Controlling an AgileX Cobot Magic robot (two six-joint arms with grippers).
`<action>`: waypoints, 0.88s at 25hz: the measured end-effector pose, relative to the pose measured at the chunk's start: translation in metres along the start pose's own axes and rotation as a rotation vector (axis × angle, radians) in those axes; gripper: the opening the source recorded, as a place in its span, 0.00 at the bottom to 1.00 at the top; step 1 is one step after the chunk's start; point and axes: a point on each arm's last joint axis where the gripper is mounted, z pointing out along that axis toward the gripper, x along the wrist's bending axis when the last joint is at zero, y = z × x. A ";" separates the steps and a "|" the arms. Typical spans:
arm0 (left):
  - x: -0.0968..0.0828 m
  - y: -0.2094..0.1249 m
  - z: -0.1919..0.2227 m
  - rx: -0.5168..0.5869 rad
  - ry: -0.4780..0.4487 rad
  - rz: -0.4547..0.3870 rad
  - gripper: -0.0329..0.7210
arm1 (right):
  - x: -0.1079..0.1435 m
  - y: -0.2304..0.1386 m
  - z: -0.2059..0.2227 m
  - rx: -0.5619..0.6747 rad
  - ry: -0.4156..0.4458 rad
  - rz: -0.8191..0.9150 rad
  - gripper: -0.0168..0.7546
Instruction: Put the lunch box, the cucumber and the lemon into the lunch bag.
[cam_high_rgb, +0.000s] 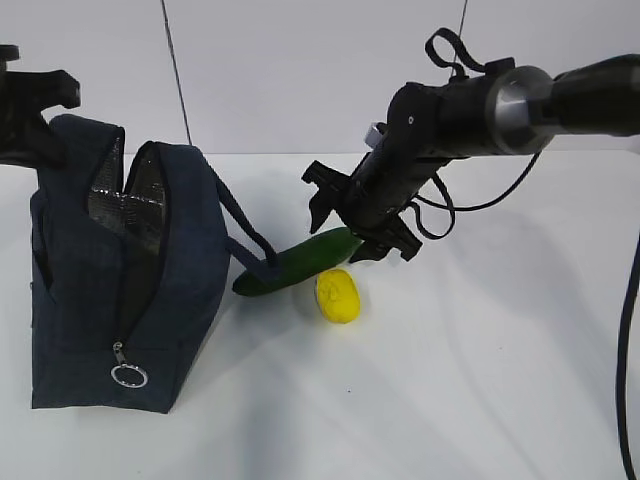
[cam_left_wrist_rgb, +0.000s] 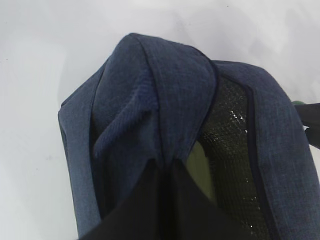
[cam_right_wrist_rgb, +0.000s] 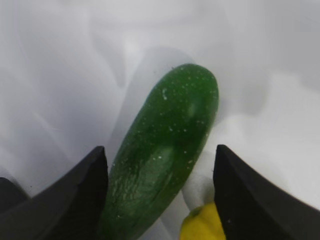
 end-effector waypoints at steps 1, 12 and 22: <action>0.000 0.000 0.000 0.000 0.000 0.000 0.04 | 0.000 0.000 0.000 -0.003 0.003 0.000 0.68; 0.000 0.000 0.000 -0.001 0.002 0.003 0.04 | -0.001 0.003 0.013 -0.014 0.009 0.005 0.68; 0.001 0.000 0.000 -0.002 0.007 0.010 0.04 | -0.001 0.004 0.019 -0.032 0.024 0.009 0.55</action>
